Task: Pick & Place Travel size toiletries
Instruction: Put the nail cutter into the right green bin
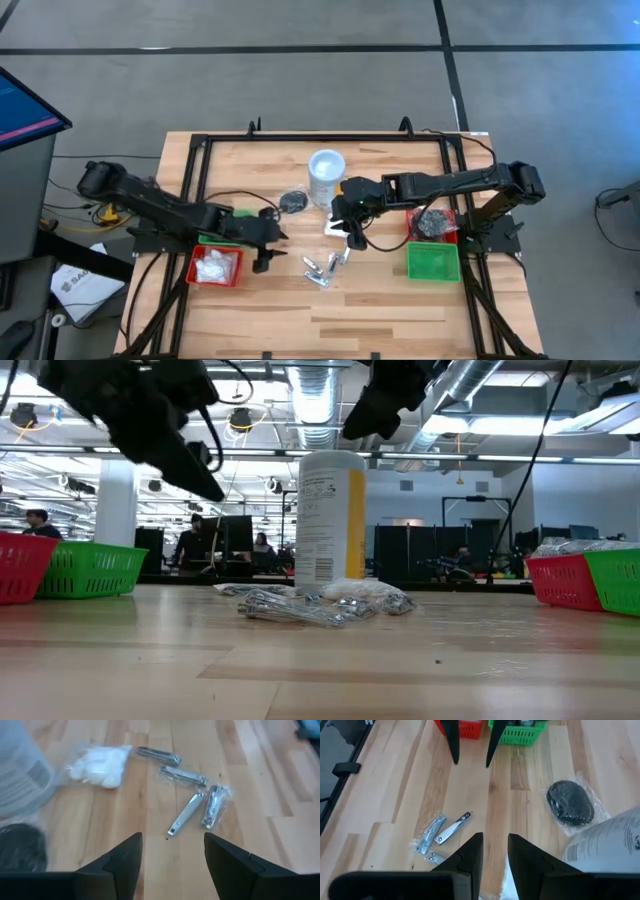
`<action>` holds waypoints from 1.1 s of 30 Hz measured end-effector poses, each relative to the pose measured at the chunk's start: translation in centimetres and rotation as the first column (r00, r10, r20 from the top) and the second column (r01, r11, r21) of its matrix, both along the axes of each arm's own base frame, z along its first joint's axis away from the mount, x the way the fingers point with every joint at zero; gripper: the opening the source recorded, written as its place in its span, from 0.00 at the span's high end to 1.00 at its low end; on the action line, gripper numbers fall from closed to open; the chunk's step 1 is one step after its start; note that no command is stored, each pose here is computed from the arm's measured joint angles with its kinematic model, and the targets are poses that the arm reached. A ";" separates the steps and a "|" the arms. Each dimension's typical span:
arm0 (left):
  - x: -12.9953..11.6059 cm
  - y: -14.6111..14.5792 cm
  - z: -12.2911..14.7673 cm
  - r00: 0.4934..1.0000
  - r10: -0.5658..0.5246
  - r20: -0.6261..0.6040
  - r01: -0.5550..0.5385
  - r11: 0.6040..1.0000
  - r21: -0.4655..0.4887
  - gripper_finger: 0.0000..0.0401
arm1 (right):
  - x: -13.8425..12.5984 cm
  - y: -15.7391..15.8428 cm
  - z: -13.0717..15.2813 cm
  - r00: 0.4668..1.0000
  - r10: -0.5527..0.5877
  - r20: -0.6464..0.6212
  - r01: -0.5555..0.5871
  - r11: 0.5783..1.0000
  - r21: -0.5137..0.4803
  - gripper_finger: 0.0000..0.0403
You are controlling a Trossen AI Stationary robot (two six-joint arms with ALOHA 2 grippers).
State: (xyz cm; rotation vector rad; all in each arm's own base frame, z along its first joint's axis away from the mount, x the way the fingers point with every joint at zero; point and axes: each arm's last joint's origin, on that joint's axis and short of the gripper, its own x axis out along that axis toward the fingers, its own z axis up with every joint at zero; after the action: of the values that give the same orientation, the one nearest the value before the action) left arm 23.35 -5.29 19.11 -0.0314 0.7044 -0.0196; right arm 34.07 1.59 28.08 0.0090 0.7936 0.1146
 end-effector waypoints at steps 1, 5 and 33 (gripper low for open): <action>0.4 -0.1 -0.5 1.000 -0.015 -0.006 0.015 1.000 0.016 0.49 | -0.1 0.0 0.0 1.000 0.000 -0.006 0.000 1.000 0.000 0.80; 1.8 -0.5 -2.3 0.998 -0.056 -0.018 0.057 0.996 0.063 0.50 | -0.2 0.0 -0.1 1.000 -0.012 -0.024 0.012 1.000 0.010 0.80; 4.9 -1.3 -7.6 0.981 -0.193 -0.006 0.192 0.973 0.129 0.56 | -0.3 0.0 -0.3 0.998 -0.032 -0.046 0.033 0.999 0.027 0.80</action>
State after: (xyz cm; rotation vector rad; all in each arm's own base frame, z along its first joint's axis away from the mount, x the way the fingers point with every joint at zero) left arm 28.21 -6.63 11.50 0.1613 0.6986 -0.1601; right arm 33.78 1.55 27.81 0.0512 0.8367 0.0947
